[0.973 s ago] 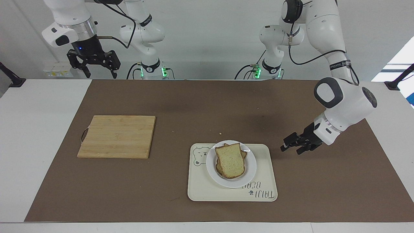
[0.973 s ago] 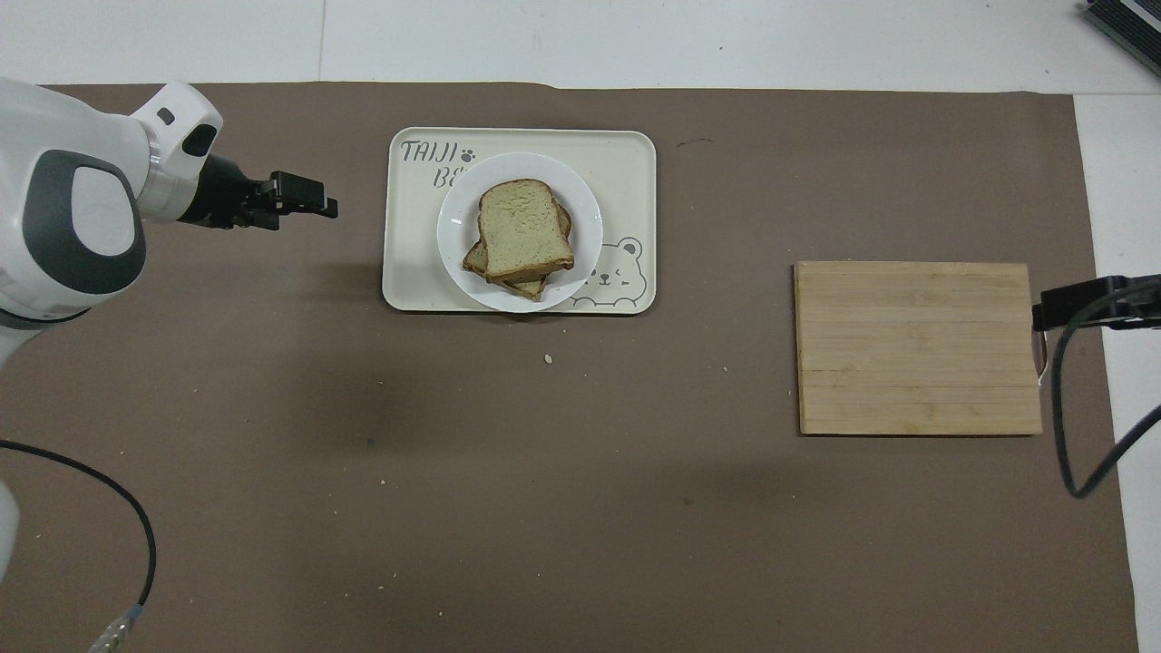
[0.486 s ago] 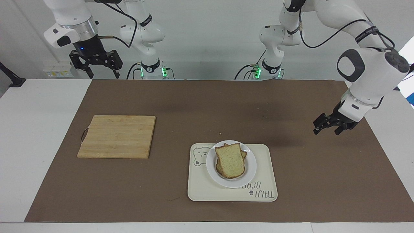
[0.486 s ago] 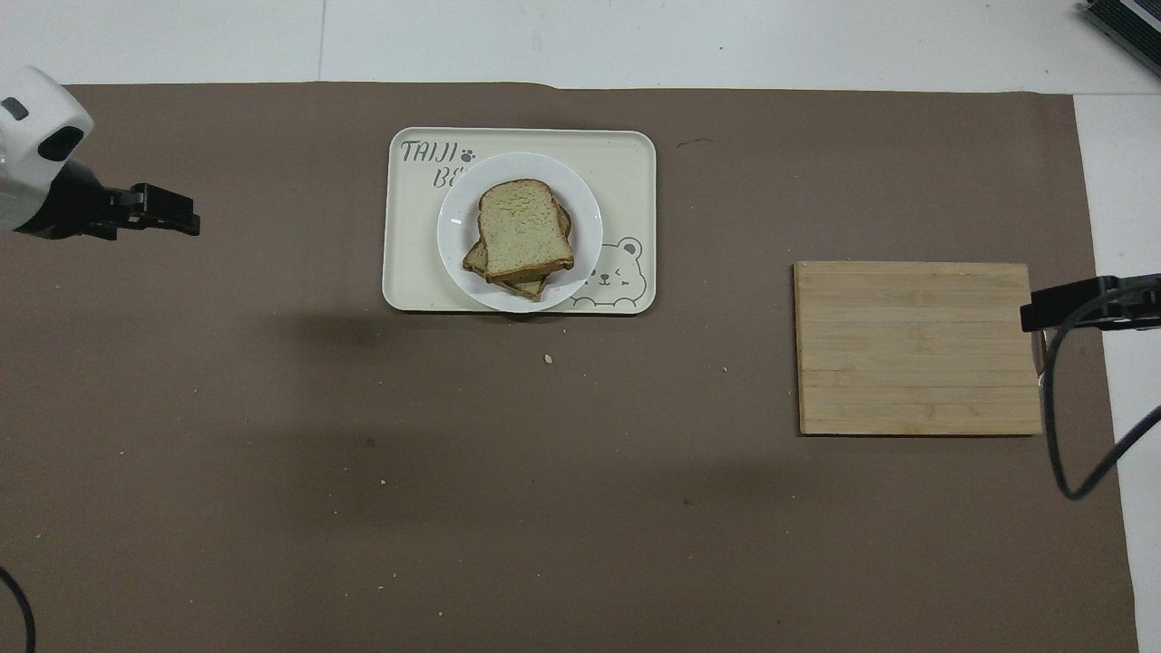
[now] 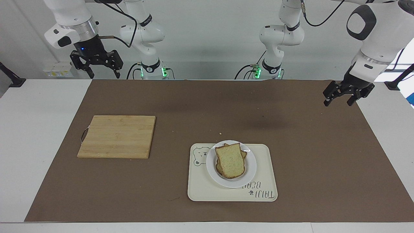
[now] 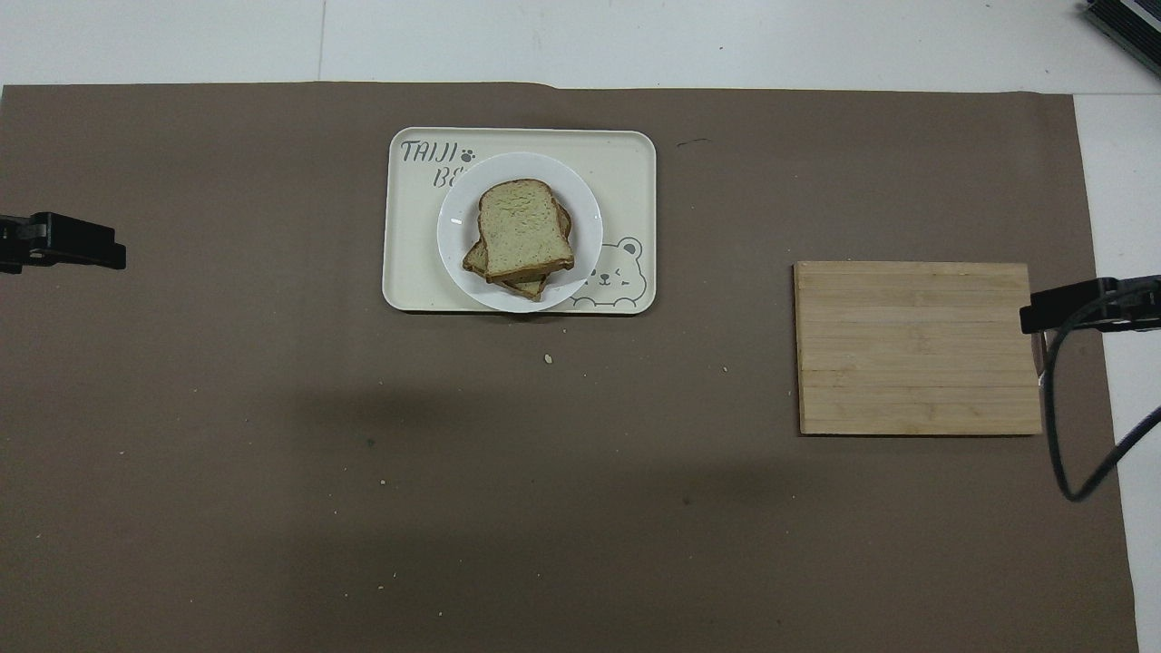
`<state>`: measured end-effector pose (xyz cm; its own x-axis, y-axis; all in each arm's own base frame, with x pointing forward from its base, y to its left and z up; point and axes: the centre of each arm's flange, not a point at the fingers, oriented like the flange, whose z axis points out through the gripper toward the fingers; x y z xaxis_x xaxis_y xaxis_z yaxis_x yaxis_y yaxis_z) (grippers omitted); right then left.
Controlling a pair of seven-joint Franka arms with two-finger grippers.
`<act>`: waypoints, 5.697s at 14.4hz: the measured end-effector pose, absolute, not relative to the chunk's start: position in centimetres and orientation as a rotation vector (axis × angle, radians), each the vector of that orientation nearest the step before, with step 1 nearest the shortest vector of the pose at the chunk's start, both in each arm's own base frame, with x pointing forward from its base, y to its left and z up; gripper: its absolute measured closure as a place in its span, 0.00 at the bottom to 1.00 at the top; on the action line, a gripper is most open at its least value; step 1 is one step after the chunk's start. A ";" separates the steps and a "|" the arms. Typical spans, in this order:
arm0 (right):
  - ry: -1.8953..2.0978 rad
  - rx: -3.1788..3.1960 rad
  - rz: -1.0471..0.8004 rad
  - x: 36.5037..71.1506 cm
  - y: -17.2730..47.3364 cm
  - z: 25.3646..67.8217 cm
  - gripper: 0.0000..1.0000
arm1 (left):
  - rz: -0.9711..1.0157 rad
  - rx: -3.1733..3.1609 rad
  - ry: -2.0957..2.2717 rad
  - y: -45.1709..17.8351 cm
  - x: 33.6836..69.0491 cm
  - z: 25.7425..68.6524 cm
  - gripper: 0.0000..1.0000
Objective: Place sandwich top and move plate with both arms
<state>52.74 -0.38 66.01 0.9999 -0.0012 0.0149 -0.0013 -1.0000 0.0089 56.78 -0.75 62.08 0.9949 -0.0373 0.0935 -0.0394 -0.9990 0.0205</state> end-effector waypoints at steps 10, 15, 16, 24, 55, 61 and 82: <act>0.012 3.126 0.007 52.5 -0.3 66.0 0.00 | 0.107 3.137 -0.115 -1.6 53.9 64.0 0.00; 0.012 3.126 0.006 52.5 -0.3 66.0 0.00 | 0.048 3.138 -0.118 -1.6 53.5 63.7 0.00; 0.012 3.126 0.006 52.5 -0.3 66.0 0.00 | 0.037 3.138 -0.118 -1.6 53.4 63.6 0.00; 0.012 3.126 0.006 52.5 -0.3 66.0 0.00 | -0.054 3.144 -0.108 -1.3 52.7 63.3 0.00; 0.008 3.126 0.004 52.5 -0.4 65.9 0.00 | -0.074 3.149 -0.147 -2.9 52.4 63.3 0.00; 0.008 3.126 0.003 52.5 -0.4 65.9 0.00 | -0.073 3.137 -0.146 -3.0 52.3 63.3 0.00; 0.005 3.126 0.003 52.5 -0.5 65.9 0.00 | -0.071 3.092 -0.149 -3.7 54.4 62.0 0.00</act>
<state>52.52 -0.50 65.89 1.0000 0.0031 0.0019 0.0031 -0.9999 0.0158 54.36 -3.72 61.96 0.9943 -0.0971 -0.0434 -0.0950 -0.9944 0.0469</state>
